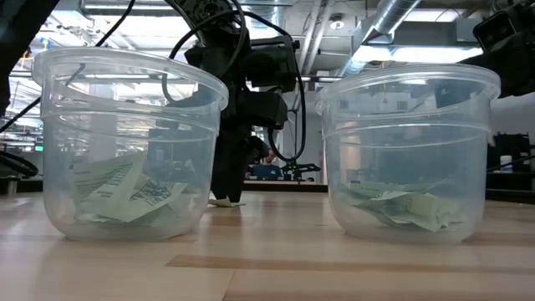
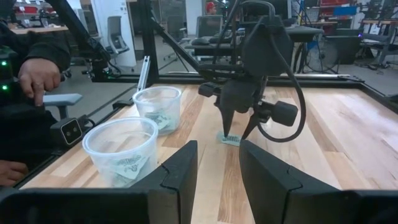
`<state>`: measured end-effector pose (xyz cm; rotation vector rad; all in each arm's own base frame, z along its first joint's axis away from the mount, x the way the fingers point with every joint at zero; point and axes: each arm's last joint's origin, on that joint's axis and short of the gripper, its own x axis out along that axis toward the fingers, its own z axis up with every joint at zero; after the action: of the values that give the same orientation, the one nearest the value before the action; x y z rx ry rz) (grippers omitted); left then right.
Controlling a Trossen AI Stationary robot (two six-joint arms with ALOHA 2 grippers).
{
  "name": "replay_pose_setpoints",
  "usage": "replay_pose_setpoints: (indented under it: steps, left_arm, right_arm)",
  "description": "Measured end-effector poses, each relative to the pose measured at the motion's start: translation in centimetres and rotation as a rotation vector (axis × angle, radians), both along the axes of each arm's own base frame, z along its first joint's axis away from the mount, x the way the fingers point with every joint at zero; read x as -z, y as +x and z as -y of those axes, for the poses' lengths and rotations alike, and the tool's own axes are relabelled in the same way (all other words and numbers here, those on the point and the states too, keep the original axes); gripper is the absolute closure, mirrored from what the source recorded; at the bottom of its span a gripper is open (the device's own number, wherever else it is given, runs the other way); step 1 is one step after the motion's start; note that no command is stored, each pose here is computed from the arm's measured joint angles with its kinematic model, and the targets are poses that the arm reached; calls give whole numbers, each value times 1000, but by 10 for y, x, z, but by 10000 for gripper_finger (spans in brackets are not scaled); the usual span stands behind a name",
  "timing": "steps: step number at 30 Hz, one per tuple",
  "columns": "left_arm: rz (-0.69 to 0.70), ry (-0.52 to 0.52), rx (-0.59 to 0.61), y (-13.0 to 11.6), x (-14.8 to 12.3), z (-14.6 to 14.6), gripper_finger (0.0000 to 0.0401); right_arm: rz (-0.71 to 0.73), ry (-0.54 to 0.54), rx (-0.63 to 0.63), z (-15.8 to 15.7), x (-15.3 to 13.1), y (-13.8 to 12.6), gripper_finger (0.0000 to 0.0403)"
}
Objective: Pick and place Stevia / Truvia into bins
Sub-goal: Put the white stevia pack into the left transparent basket
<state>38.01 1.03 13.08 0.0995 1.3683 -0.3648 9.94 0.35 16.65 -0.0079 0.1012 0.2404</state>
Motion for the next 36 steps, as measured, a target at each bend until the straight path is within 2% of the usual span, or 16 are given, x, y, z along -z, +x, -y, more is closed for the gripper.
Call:
replay_pose_setpoints:
  steps: [15, 25, 36]
  left_arm:
    - [-1, 55, 11, 0, 0, 0, 236]
    - [16, 69, -23, 0, 0, -21, 236]
    - [22, 155, -41, 0, 0, -35, 236]
  right_arm:
    - [0, 0, 0, 0, 0, 0, 290]
    - [0, 0, 0, 0, 0, 0, 290]
    - [0, 0, 0, 0, 0, 0, 290]
